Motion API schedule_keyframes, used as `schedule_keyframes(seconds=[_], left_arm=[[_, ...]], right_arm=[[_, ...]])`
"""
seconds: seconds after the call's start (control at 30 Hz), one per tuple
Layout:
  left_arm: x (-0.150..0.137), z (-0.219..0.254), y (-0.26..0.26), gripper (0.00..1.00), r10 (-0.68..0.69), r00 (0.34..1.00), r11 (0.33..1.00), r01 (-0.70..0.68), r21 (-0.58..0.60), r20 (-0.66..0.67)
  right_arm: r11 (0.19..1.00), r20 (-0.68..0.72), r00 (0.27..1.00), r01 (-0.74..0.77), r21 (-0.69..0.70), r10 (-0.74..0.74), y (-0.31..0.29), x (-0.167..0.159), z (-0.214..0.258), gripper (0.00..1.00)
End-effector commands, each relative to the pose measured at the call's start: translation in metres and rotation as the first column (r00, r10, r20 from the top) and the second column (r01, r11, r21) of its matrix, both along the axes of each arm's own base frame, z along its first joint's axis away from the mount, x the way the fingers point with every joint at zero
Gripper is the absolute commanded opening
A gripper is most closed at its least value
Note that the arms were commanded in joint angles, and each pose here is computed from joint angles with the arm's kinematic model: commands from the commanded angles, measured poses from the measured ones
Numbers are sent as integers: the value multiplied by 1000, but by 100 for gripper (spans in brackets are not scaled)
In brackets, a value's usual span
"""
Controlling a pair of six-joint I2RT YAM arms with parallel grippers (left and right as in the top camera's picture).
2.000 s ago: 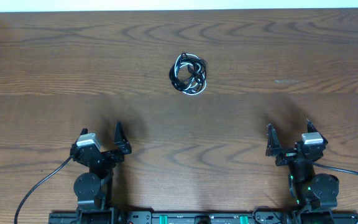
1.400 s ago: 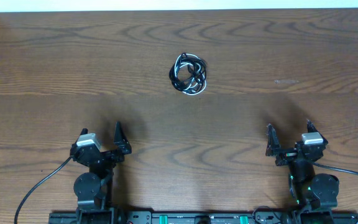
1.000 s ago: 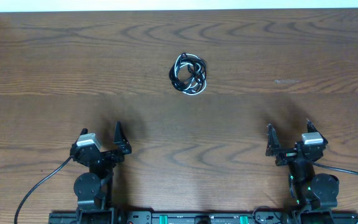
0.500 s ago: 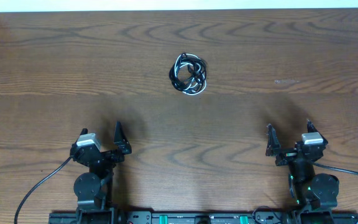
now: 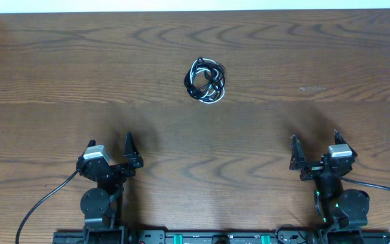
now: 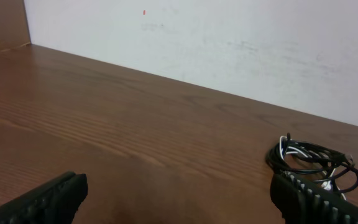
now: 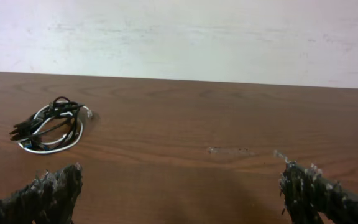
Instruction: Untangle cables
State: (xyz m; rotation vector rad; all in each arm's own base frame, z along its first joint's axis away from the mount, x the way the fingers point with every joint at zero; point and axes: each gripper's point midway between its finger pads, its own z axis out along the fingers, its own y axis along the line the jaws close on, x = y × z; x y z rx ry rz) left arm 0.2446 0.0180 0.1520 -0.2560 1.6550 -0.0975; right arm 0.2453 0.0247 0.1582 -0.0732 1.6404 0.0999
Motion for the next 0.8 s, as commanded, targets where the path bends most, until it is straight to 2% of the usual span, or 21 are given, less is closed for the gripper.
schedule_keyframes(seconds=[0.0,0.1,0.27,0.43,0.63,0.77], left_arm=[[-2,-16,4,99,19,998,1000,-18,10,-55],[-2,-16,4,99,20,998,1000,-20,10,-55],[-1,-15,2,99,10,999,1000,-9,9,-50],[-1,0,-18,99,-109,994,993,110,40,-25],[0,19,-23,99,-142,989,989,144,46,-38],[6,34,-32,99,-193,978,980,196,33,-77]], right_arm=[[1000,9,1000,-4,13,4,1,0,2,99],[1000,37,999,-6,16,5,2,0,9,99],[996,63,994,-92,11,91,16,-2,15,99],[987,90,983,-158,-42,161,27,-5,22,99],[974,107,969,-214,-75,221,37,-9,45,99],[969,53,971,-228,-90,233,39,-5,57,99]])
